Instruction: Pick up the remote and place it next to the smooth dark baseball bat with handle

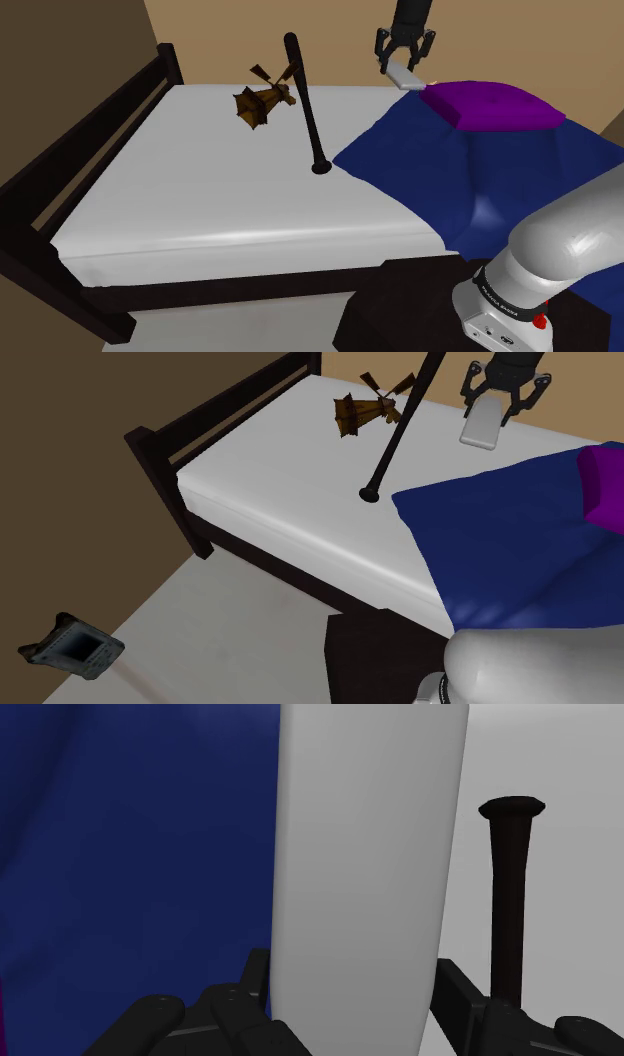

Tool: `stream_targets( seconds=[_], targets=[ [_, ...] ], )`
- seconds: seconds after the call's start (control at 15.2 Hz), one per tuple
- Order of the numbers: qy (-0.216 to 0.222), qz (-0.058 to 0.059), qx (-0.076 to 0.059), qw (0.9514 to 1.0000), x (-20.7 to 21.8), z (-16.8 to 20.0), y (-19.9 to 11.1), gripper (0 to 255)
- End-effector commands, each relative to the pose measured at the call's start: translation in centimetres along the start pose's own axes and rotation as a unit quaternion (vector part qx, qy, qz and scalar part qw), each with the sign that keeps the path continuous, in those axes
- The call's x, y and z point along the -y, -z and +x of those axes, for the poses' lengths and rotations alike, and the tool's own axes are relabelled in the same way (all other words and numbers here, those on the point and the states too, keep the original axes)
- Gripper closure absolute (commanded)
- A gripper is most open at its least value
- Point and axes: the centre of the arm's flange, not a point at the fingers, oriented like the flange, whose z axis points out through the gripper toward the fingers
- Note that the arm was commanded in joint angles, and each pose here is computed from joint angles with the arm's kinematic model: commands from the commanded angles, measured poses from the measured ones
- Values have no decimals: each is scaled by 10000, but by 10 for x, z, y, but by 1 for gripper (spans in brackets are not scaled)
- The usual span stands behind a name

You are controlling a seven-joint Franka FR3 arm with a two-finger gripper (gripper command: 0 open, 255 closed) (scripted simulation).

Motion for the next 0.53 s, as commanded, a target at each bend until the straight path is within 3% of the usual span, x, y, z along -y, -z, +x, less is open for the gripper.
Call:
stream_targets(
  seconds=[0.0,0.26,0.46],
  targets=[
    [7,1,-1,10000,-24,9,-1,255],
    [7,1,-1,10000,-75,31,-1,255],
    [7,1,-1,10000,-75,32,-16,255]
  ],
)
